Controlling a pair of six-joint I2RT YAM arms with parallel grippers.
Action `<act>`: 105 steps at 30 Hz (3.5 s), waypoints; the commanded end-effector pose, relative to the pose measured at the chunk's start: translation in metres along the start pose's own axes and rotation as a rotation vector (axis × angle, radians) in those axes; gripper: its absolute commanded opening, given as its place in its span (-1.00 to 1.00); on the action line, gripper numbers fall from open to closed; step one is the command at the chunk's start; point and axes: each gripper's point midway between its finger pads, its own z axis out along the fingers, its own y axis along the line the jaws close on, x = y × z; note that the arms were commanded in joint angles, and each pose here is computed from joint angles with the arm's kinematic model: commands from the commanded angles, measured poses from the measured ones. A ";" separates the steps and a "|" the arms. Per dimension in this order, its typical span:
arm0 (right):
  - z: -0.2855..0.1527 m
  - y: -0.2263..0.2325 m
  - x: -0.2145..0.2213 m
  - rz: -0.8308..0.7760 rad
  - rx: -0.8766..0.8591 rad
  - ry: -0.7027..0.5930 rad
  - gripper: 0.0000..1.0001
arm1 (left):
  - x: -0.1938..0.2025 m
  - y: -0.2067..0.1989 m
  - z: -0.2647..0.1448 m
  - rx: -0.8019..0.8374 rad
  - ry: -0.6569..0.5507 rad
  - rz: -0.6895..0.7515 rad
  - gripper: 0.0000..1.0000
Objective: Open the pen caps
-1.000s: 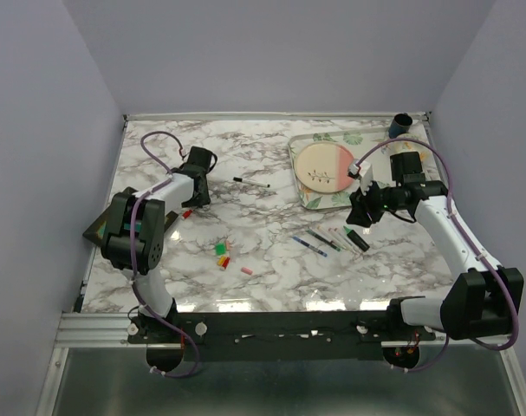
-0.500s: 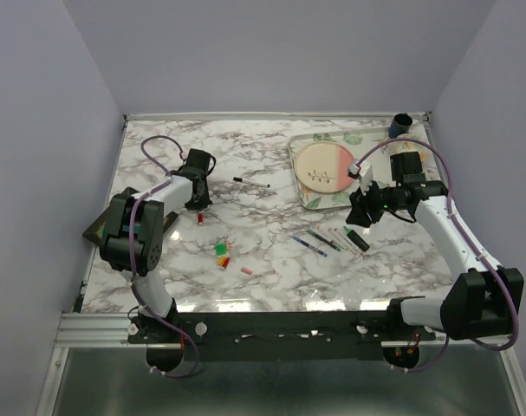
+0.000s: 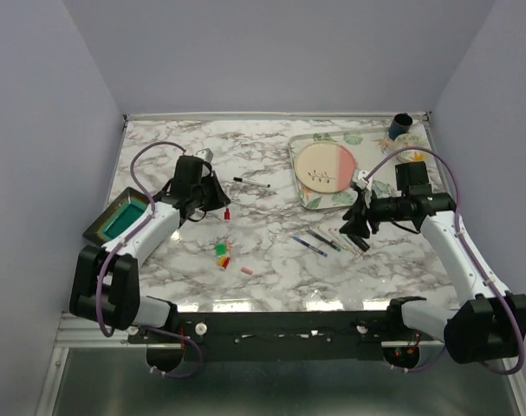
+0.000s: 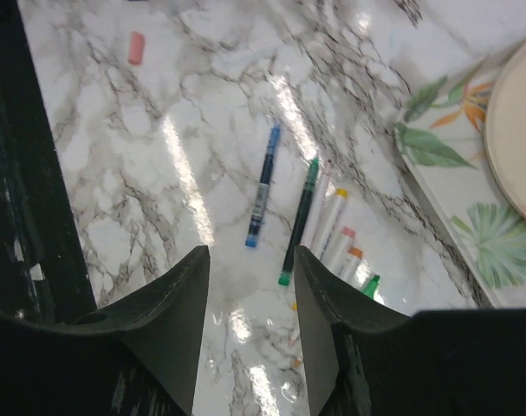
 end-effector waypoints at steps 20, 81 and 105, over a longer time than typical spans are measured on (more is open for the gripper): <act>0.006 0.012 -0.076 0.678 -0.007 -0.474 0.33 | 0.084 -0.256 -0.058 0.760 -0.118 0.122 -1.00; -0.001 -0.055 -0.100 0.651 0.192 -0.568 -0.99 | 0.181 -0.274 -0.051 0.873 0.144 0.214 -1.00; -0.043 -0.140 -0.135 0.731 0.529 -0.747 -0.99 | 0.233 -0.192 -0.060 0.759 0.242 0.212 -1.00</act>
